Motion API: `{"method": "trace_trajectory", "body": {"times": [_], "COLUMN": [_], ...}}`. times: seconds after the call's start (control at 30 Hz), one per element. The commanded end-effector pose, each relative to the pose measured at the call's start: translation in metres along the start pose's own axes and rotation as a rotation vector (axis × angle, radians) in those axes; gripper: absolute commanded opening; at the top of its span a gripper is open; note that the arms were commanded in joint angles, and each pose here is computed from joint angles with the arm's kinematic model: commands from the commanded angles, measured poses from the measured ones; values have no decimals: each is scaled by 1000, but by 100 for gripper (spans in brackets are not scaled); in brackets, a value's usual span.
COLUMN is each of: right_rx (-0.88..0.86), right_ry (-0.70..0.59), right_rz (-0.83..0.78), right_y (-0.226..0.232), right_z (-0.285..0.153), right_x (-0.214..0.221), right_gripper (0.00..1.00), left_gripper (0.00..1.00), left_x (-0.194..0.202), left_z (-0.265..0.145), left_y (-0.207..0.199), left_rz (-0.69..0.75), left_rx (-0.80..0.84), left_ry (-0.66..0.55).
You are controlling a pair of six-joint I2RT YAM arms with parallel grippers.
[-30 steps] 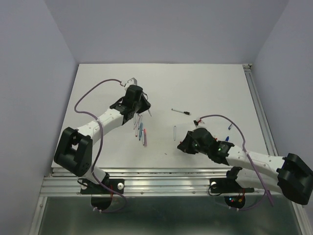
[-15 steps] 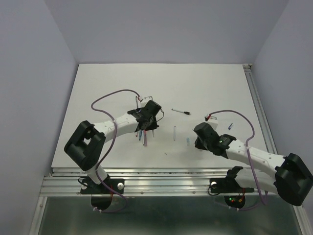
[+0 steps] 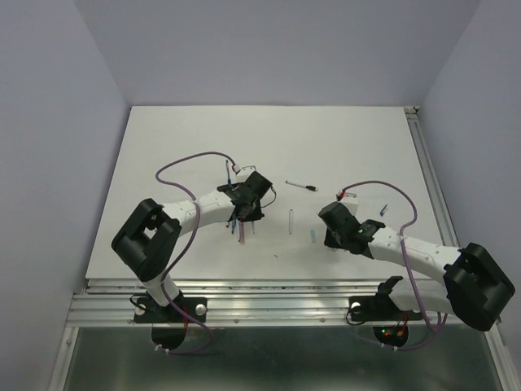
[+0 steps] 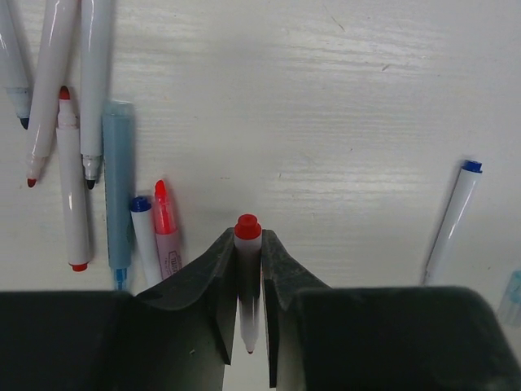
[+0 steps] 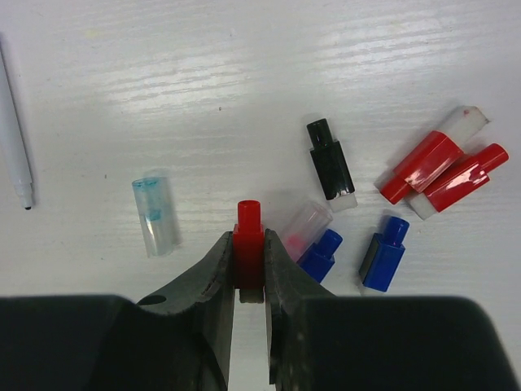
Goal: Open the pen caps
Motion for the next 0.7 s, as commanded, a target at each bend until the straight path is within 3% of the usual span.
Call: {"method": "trace_trajectory", "body": {"times": [0.0,0.1,0.53,0.67], "right_rx": [-51,-46,-45,-36], "right_ry": [-67,-59,-68,-72], "right_rz": [39,44,72,78], "right_y": [19,19,20,19], "right_z": [-3,-3,-14,-19], "right_x": [-22,-21,-28,-31], "right_gripper": [17,20,38,46], "left_gripper": [27,36,41,58], "left_x": [-7,-7,-12,-18], "left_z": [-5,-6,-14,-21], "left_y": [-1,-3,-10,-12], "left_rz": [9,15,17,11], "left_rx": [-36,-32,2,22], "left_ry": [-23,-22,-34,-54]}}
Point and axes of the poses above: each gripper's point midway between its finger pads, its own z axis out along the fingers, its own y axis along the line the jaws close on, x = y × z, the point moved 8 cm from there along -z, back along the fingers, and after that the axes turned 7 degrees about z, right-handed, at the moved point
